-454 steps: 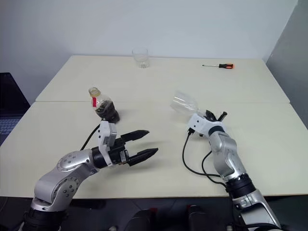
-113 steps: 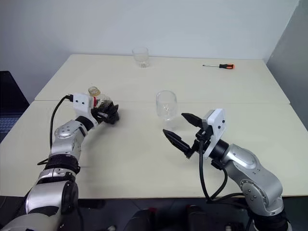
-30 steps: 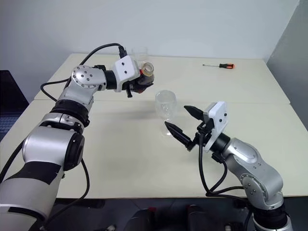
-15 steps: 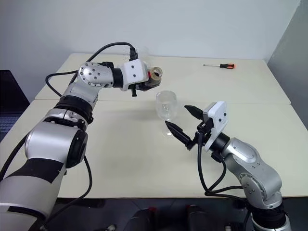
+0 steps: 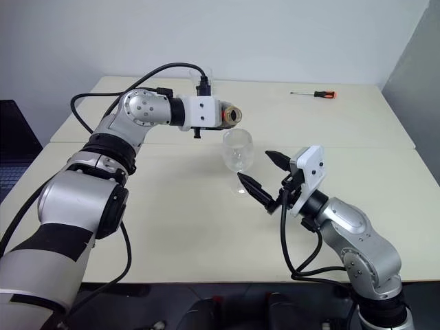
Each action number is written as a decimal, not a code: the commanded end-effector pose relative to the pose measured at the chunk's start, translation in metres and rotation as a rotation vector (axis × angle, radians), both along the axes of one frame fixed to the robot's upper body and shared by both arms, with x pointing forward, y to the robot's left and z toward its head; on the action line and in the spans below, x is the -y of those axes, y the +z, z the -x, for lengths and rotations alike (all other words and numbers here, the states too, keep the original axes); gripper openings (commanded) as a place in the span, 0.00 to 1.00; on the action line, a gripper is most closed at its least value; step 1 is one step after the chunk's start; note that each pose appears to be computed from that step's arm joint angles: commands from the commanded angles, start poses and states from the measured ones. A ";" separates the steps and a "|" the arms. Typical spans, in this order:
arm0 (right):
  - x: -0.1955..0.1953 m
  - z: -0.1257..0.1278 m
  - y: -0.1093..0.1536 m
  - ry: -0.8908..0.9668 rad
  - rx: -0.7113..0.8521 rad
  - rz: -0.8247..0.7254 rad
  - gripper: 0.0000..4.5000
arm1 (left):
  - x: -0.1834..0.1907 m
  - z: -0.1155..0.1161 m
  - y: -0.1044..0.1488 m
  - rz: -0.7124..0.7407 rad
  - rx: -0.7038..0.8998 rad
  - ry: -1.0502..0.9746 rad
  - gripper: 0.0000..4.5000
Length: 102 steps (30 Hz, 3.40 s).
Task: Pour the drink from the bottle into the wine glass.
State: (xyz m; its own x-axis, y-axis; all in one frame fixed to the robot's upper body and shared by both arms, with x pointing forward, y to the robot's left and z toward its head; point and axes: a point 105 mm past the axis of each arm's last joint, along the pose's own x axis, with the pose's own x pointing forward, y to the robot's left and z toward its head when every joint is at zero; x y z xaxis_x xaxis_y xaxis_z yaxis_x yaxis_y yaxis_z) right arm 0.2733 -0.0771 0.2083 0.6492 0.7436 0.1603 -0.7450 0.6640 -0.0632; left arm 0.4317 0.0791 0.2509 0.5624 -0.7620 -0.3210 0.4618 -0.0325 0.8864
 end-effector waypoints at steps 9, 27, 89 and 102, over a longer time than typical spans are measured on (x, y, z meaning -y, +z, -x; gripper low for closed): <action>0.000 0.003 0.008 -0.002 0.045 -0.013 1.00 | 0.007 0.004 0.039 -0.023 0.163 -0.038 0.32; 0.000 0.004 0.006 -0.004 0.049 -0.006 1.00 | 0.009 0.007 0.044 -0.178 0.344 -0.079 0.32; -0.001 0.000 0.004 -0.001 0.041 -0.001 1.00 | 0.004 0.006 0.058 -0.281 0.499 -0.075 0.32; -0.001 0.001 0.004 0.001 0.041 0.001 1.00 | 0.005 0.006 0.059 -0.277 0.501 -0.078 0.32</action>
